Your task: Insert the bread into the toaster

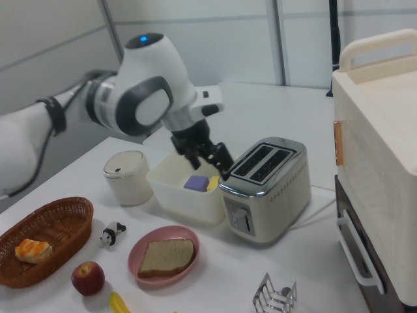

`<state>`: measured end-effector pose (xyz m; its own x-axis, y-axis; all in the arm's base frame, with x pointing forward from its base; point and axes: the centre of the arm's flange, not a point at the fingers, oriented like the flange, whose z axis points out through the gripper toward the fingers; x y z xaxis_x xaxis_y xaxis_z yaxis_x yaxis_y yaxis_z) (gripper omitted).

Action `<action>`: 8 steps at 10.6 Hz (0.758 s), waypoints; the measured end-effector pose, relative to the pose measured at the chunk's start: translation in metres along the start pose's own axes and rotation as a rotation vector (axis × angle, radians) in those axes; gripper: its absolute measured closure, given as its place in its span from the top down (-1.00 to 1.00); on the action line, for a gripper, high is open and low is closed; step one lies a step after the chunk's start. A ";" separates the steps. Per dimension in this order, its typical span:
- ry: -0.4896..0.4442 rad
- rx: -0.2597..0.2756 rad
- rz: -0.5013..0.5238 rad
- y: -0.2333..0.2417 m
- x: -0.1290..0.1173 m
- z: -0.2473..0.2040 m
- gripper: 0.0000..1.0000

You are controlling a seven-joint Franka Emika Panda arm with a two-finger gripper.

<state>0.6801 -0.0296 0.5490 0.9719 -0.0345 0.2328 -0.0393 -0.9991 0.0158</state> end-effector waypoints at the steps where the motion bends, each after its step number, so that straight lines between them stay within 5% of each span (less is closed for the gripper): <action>1: -0.076 0.004 0.001 0.001 -0.015 -0.016 1.00; 4: -0.249 0.014 0.002 0.002 -0.054 -0.038 1.00; 8: -0.282 0.026 -0.002 0.001 -0.092 -0.051 1.00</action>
<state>0.5789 -0.0261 0.5768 0.9983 -0.0341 -0.0470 -0.0346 -0.9993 -0.0102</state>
